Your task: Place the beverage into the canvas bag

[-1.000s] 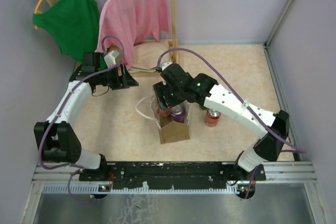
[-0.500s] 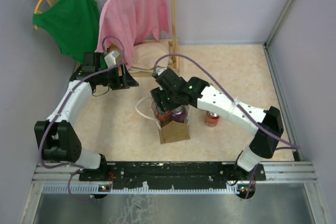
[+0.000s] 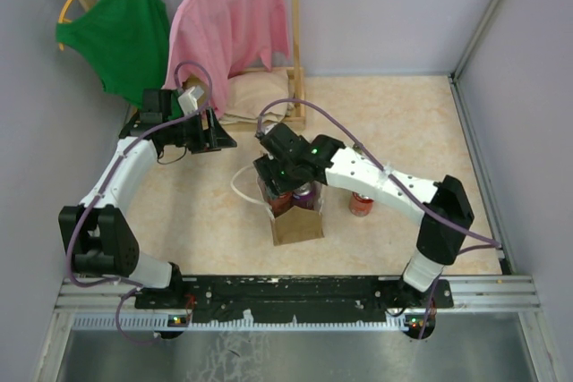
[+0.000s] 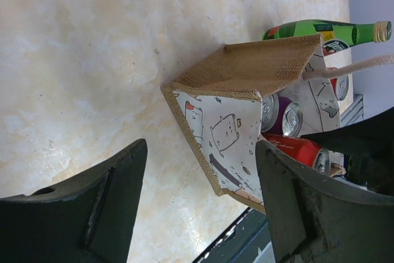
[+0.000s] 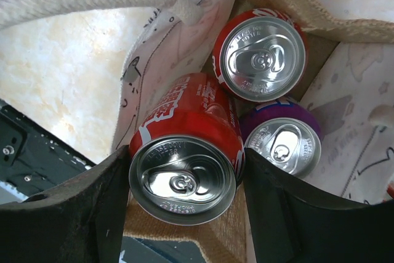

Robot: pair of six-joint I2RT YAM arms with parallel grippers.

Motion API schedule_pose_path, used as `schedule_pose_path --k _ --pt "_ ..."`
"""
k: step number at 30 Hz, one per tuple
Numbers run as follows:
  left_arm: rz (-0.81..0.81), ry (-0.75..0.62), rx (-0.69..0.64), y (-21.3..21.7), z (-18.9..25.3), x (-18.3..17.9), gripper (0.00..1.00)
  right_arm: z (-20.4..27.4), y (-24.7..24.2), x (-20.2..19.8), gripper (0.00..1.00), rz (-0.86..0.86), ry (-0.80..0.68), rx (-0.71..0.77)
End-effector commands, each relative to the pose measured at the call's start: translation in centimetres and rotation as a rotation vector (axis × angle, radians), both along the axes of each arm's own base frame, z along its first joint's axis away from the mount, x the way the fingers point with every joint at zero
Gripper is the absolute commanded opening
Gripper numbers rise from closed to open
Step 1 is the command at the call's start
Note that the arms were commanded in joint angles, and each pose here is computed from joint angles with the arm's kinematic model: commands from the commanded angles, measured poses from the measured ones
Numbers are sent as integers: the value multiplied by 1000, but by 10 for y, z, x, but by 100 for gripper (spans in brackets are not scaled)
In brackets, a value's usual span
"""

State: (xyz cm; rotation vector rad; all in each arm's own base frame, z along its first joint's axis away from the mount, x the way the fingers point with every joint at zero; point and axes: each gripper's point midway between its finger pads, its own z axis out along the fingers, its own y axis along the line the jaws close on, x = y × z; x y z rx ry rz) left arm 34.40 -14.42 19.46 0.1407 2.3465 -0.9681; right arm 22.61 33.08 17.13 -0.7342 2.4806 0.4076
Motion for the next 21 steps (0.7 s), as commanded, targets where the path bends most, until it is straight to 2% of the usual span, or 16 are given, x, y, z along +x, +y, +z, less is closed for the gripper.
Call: schedule_pose_path --k 1,4,21 --pt "-19 -33 -15 -4 7 5 77 14 20 12 0 20 -73 81" --pt "-21 -32 -17 -4 7 5 77 -4 23 15 0 25 -57 45" --pt "-30 -27 -27 -6 6 3 77 -22 28 18 0 46 -46 14"
